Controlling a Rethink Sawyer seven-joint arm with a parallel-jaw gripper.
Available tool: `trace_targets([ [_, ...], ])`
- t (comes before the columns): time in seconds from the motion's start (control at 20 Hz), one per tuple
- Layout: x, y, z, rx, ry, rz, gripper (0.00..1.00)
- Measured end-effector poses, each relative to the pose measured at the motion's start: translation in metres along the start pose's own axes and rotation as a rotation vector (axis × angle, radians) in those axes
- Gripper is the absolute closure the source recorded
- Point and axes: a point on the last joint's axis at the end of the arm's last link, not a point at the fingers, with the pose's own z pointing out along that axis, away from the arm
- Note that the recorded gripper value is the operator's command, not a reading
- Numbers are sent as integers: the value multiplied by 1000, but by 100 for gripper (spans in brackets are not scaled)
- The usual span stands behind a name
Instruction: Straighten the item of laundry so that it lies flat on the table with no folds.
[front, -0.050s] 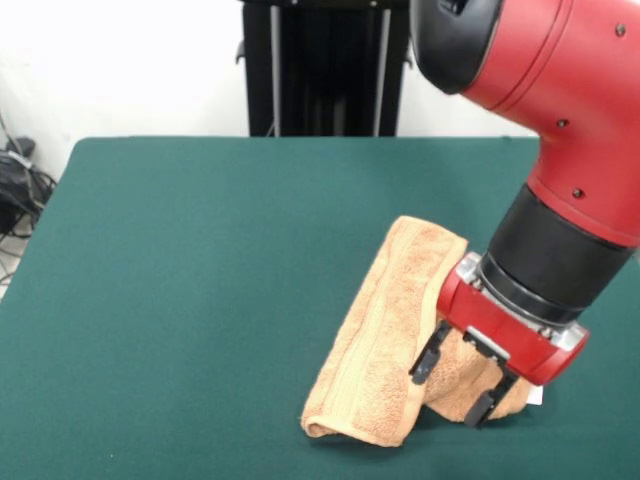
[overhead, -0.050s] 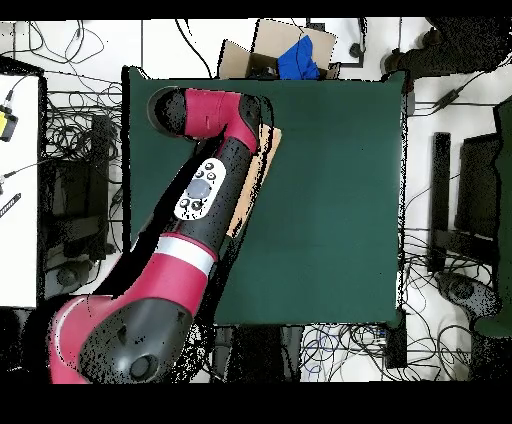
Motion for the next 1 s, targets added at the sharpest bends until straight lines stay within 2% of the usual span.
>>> trace_targets([
  [0.35,16,7,13,-13,34,-2,0],
  [0.75,31,5,25,-16,28,-5,0],
  [1.0,52,8,26,-6,32,-23,0],
])
